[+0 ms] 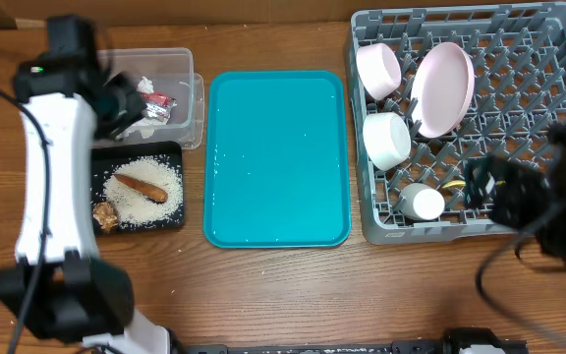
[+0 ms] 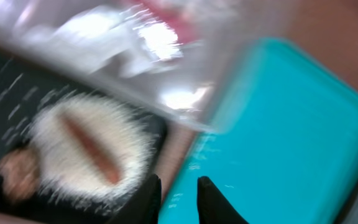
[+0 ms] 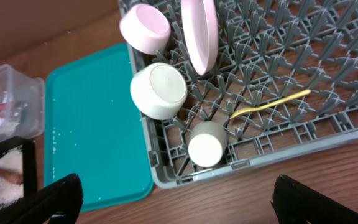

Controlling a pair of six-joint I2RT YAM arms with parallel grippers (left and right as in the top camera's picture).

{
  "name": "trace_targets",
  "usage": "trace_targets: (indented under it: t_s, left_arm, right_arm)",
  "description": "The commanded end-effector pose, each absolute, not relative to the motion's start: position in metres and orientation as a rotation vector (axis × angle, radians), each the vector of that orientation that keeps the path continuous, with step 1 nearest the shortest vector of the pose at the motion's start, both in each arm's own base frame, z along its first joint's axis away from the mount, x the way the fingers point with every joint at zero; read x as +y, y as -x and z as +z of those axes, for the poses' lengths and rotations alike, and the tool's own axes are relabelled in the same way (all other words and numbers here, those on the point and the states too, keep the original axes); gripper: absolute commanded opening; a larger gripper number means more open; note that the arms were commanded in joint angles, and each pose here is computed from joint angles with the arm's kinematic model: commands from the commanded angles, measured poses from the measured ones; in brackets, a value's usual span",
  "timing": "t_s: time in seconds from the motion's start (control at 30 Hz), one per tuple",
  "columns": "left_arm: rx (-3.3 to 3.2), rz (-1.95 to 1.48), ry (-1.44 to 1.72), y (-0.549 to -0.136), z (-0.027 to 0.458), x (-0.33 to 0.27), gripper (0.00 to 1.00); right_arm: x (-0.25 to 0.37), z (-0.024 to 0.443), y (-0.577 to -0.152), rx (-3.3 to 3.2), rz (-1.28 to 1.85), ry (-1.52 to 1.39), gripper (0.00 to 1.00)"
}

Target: Sort waste into correct bins and load items into the dishwasher

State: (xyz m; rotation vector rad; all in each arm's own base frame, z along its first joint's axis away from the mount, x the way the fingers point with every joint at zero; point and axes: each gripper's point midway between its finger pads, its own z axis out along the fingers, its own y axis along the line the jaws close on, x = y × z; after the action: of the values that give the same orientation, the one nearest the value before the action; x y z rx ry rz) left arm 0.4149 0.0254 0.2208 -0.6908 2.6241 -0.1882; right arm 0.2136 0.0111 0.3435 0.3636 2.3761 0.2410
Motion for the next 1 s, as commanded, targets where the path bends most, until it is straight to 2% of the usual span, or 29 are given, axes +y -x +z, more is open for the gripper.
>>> trace_targets:
  t_s: [0.0,0.17,0.27,0.53,0.7,0.83,0.97]
  left_arm:
    - [2.551,-0.224,0.246,-0.418,0.265,-0.044,1.0]
    - [2.527,-0.273,0.035,-0.421,0.266,-0.115,1.0]
    - [2.538,-0.29,-0.026,-0.416,0.263,-0.136,1.0]
    - [2.54,-0.298,-0.053,-0.413,0.262,-0.145,1.0]
    - [2.541,-0.298,-0.053,-0.413,0.262,-0.145,1.0]
    - [2.541,-0.298,-0.053,-0.413,0.262,-0.145,1.0]
    - [2.54,-0.298,-0.053,-0.413,0.262,-0.145,1.0]
  right_arm:
    - [0.014,0.353,-0.2,2.344,0.25,-0.318,1.0]
    - [0.014,0.35,-0.194,2.358,0.253,-0.334,1.0]
    - [0.014,0.35,-0.194,2.359,0.252,-0.334,1.0]
    - [0.014,0.352,-0.192,2.34,0.26,-0.333,1.0]
    - [0.018,0.369,-0.21,2.046,0.307,-0.252,1.0]
    - [0.028,0.336,-0.216,1.837,0.369,-0.166,1.0]
    - [0.037,0.271,-0.225,1.669,0.416,-0.088,1.0]
